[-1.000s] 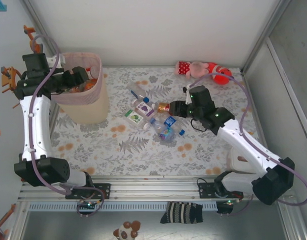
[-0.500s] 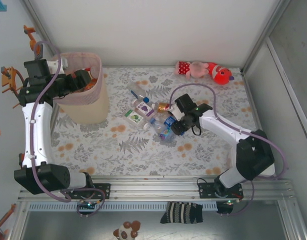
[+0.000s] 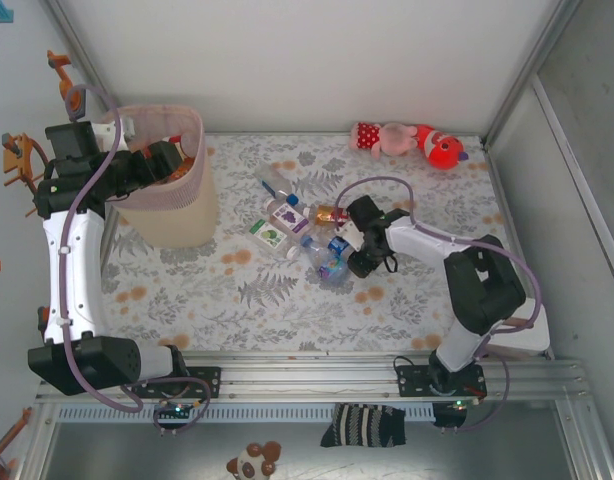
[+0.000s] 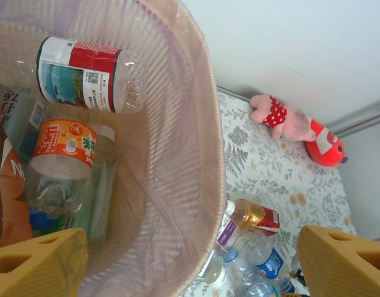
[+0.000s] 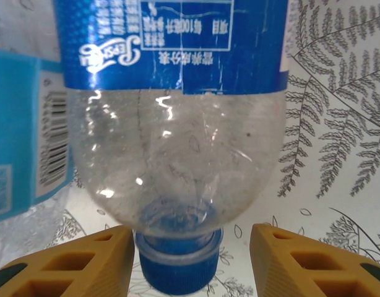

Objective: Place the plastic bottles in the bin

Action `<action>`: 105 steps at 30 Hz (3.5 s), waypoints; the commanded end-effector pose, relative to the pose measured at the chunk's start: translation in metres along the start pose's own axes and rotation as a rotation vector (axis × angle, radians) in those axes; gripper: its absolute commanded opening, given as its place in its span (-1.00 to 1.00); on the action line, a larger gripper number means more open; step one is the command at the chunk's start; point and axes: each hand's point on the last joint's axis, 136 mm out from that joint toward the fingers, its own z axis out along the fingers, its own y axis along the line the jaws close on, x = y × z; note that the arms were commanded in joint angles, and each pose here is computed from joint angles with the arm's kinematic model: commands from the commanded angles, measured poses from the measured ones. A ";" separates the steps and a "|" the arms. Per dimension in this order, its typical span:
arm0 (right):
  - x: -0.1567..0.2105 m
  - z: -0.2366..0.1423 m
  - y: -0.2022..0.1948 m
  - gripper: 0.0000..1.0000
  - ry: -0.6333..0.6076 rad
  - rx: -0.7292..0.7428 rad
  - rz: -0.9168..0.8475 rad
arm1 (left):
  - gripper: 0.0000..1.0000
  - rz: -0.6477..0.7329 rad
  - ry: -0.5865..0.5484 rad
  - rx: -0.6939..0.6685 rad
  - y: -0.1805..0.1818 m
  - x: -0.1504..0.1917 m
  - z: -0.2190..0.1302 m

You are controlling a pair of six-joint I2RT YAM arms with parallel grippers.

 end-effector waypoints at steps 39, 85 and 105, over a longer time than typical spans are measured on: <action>-0.016 -0.159 0.059 -0.81 -0.327 0.128 -0.507 | 0.55 0.474 0.096 0.500 -0.141 0.058 -0.010; -0.072 -0.297 0.097 -1.00 -0.543 0.866 -1.142 | 0.50 0.777 0.912 0.897 -0.216 0.276 -0.024; -0.067 -0.322 0.116 -1.00 -0.716 0.789 -1.131 | 0.50 0.820 1.026 0.987 -0.216 0.298 -0.042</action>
